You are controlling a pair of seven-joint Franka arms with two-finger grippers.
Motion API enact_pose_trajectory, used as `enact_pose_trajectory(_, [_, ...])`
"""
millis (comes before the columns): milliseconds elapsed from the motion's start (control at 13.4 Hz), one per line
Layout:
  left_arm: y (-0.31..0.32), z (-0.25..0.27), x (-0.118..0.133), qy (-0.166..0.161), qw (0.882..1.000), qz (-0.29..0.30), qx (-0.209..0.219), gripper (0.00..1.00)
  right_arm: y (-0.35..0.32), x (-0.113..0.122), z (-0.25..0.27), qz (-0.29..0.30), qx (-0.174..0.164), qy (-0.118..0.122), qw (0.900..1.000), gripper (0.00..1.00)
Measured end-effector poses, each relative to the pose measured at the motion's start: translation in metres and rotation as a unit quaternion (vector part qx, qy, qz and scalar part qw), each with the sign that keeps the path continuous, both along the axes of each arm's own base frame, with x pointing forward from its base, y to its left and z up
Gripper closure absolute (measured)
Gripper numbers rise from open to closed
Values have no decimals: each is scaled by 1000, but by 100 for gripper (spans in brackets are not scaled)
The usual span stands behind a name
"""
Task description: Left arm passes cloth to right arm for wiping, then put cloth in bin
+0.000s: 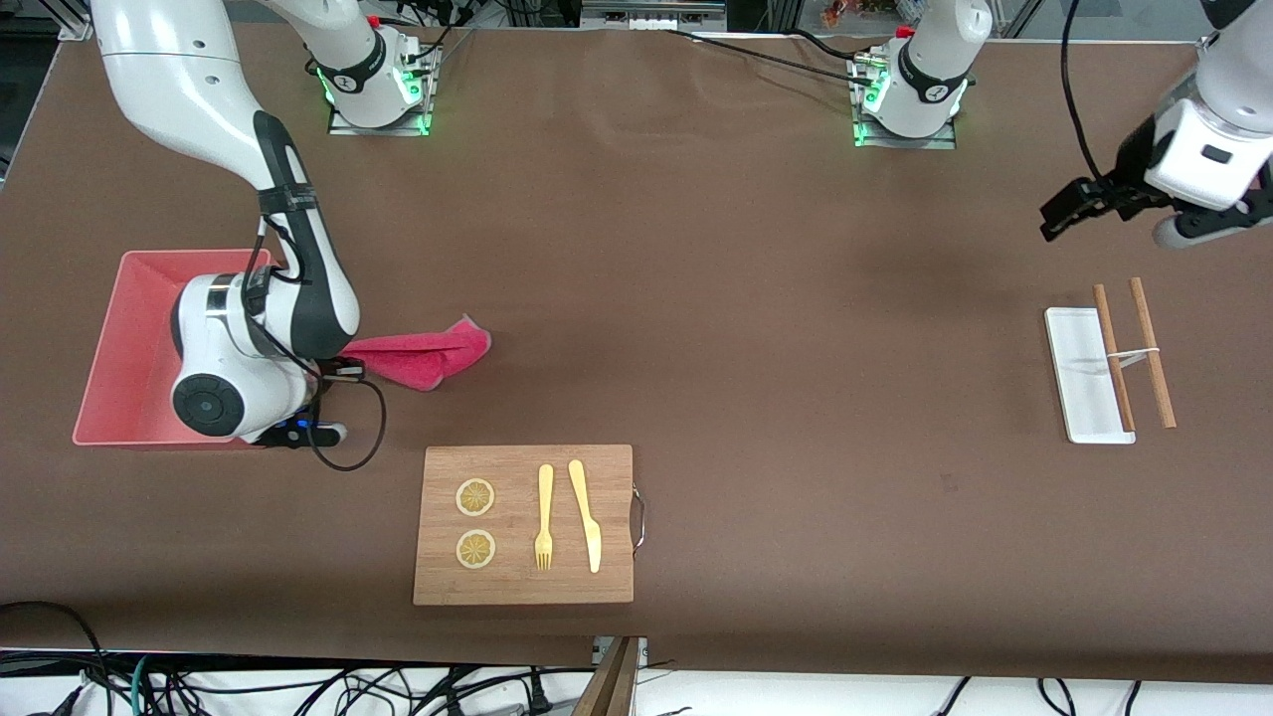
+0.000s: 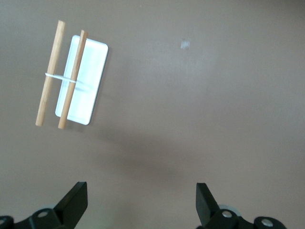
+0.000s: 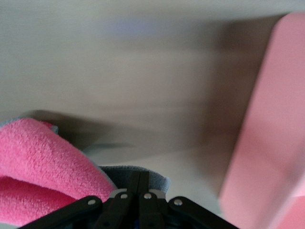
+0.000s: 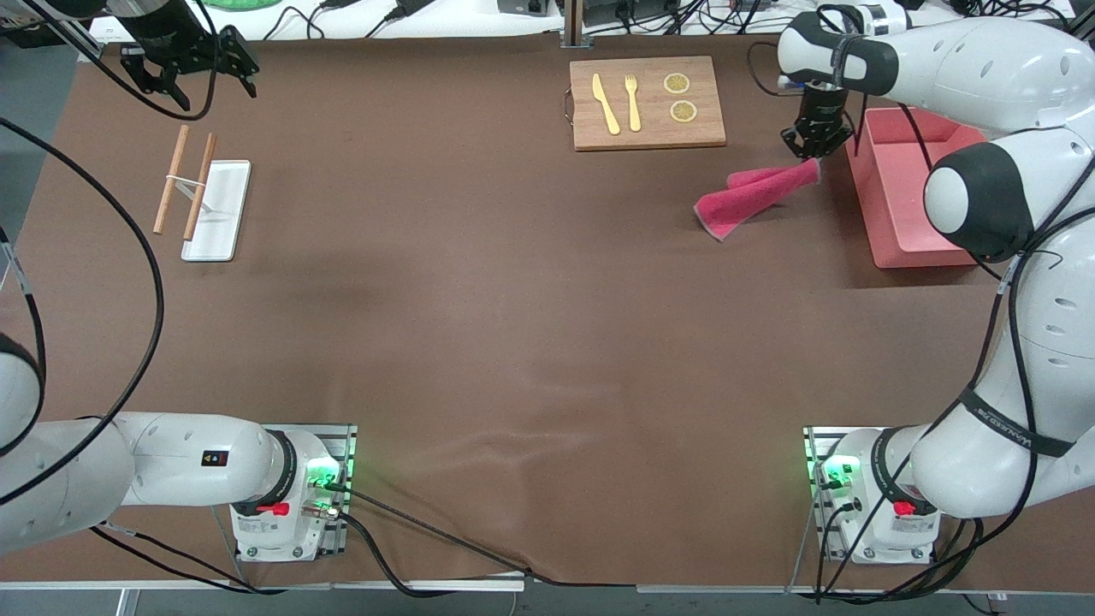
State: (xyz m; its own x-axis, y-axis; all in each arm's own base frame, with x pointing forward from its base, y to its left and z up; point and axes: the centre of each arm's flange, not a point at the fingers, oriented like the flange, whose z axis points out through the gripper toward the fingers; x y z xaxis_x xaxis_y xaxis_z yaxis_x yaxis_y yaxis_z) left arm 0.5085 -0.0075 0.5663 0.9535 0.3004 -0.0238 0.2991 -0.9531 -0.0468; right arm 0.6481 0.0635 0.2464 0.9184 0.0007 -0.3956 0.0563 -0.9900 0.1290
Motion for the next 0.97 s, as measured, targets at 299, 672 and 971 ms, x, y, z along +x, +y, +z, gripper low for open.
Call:
enact_pose_trajectory(299, [6, 5, 32, 34, 999, 0, 0, 0, 4, 8, 7, 12, 2, -33, 999, 99])
enact_pose_trajectory(672, [18, 18, 45, 35, 999, 4, -1, 0, 108, 0, 0, -66, 6, -84, 994, 99])
enact_pose_trajectory(971, [33, 29, 44, 32, 999, -16, -4, 0, 196, -20, -8, -139, 21, -113, 984, 99])
